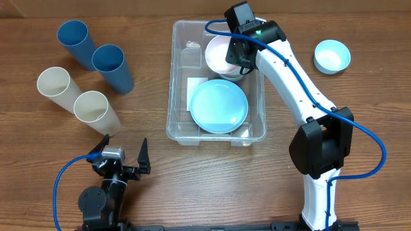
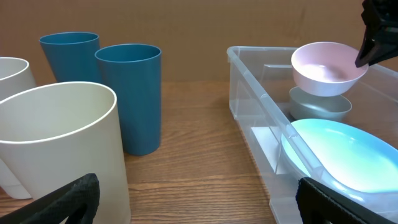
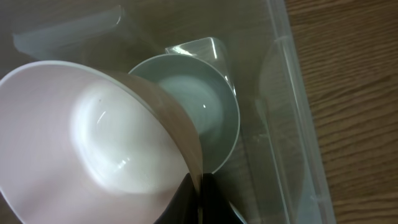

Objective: Pack container
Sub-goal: 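Lower the pink bowl into the grey bowl in the bin and release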

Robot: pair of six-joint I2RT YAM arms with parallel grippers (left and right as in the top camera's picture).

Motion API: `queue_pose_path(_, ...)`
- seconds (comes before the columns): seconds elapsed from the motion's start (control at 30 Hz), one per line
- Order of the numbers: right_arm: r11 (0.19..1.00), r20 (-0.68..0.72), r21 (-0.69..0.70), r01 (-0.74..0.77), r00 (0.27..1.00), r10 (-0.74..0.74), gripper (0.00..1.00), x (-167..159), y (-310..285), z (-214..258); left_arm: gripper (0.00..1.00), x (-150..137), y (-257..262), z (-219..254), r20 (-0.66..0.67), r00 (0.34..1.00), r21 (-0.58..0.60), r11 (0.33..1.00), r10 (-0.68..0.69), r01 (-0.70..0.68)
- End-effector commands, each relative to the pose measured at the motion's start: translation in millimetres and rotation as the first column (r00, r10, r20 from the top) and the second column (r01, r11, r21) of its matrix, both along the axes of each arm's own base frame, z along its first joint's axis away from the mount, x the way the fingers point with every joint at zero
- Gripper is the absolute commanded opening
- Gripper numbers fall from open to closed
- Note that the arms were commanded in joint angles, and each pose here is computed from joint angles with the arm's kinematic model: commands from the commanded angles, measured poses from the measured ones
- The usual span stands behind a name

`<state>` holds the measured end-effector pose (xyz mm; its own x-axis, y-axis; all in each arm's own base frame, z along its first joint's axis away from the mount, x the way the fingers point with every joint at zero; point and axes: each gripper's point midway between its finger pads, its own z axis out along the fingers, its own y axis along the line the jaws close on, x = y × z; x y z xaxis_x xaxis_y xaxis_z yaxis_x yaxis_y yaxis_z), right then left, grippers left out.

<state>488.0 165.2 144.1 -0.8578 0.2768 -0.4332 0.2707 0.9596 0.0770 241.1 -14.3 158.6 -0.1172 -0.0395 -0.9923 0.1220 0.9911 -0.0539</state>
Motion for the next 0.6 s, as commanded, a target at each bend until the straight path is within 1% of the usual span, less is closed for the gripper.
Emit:
queue_pose_path(0.0,0.999,0.047,-0.017,0.037,0.998,-0.037,0.04,9.1,-13.3,11.3,1.00,-0.2,-0.3,-0.2,0.004,1.000,-0.014,1.000,-0.003,0.003)
queue_pose_path(0.03,0.999,0.048,-0.016,0.042,0.998,-0.041,0.04,10.1,-15.8,11.4,1.00,-0.2,-0.3,-0.2,0.004,1.000,-0.014,1.000,-0.003,0.003)
queue_pose_path(0.17,0.998,0.044,-0.021,0.052,0.998,-0.051,0.31,11.2,-22.8,11.0,1.00,-0.2,-0.3,-0.2,0.004,1.000,-0.014,1.000,-0.003,0.003)
queue_pose_path(0.2,0.998,0.044,-0.024,0.050,0.998,-0.049,0.33,11.4,-23.9,11.0,1.00,-0.2,-0.3,-0.2,0.004,1.000,-0.014,1.000,-0.003,0.003)
queue_pose_path(0.4,0.999,0.043,-0.047,0.008,0.999,-0.006,0.35,12.3,-24.4,11.3,1.00,-0.2,-0.3,-0.2,0.004,1.000,-0.014,1.000,-0.003,0.003)
queue_pose_path(0.57,0.998,0.043,-0.052,-0.047,0.998,0.049,0.33,13.4,-20.0,13.4,1.00,-0.2,-0.3,-0.2,0.004,1.000,-0.014,1.000,-0.003,0.003)
